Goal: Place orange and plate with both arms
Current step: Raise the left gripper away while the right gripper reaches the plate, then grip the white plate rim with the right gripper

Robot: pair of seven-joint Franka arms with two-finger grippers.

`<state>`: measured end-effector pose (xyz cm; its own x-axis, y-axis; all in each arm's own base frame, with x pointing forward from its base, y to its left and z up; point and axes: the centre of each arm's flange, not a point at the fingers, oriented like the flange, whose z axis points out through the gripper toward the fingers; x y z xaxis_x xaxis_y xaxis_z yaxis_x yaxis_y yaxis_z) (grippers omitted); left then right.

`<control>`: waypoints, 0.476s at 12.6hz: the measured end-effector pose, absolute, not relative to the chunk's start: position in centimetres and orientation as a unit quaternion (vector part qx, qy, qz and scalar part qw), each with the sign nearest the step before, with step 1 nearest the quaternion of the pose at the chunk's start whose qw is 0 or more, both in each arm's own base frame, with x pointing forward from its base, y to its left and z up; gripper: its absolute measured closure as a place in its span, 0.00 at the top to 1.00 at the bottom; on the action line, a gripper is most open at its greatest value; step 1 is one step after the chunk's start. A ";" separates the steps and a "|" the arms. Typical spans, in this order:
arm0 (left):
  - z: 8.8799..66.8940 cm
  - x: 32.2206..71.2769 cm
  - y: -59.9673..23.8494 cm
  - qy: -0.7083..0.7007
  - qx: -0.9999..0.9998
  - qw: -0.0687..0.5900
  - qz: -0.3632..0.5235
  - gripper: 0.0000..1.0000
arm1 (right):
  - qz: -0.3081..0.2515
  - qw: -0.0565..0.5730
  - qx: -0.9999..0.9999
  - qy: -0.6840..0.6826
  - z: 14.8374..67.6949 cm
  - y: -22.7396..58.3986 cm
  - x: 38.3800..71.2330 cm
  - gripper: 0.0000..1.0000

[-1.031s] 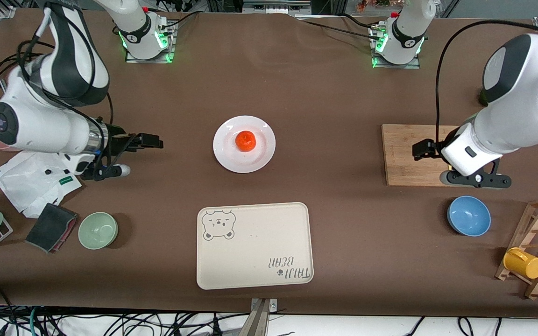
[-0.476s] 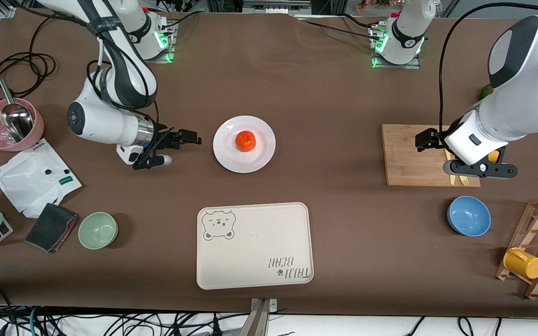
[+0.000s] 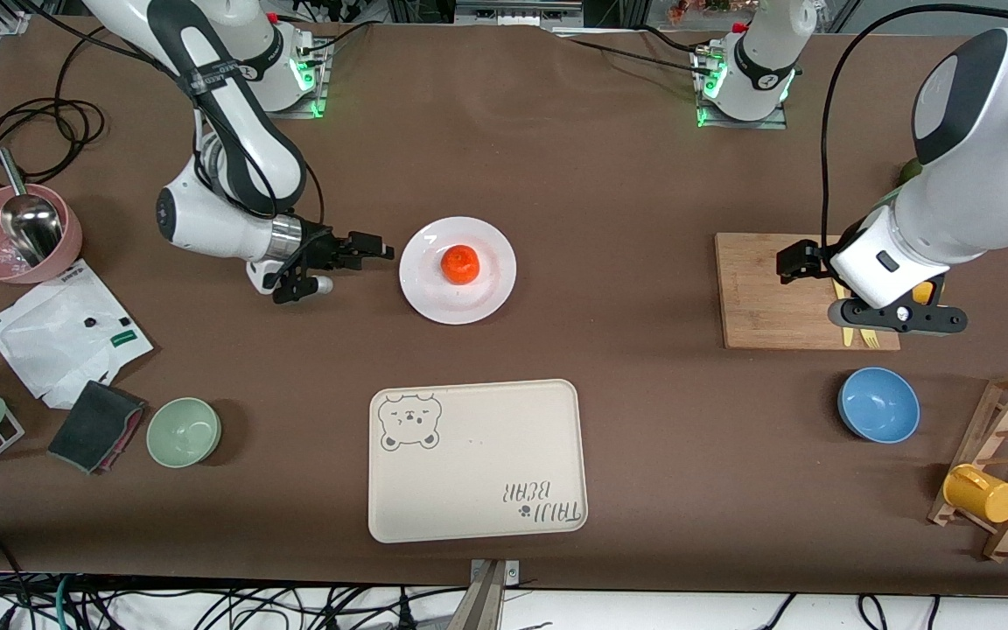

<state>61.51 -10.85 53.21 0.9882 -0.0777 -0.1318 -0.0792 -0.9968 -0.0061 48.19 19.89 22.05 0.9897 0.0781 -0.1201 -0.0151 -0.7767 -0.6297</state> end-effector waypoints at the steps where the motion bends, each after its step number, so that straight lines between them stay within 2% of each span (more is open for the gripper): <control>1: 53.5 61.3 -10.7 0.038 -0.997 0.007 0.067 1.00 | 0.067 0.344 -0.936 -0.016 21.1 20.2 47.6 1.00; 6: 55.0 60.4 -10.4 0.035 -0.997 0.012 0.068 1.00 | 0.065 0.372 -0.926 0.004 16.5 20.3 46.1 1.00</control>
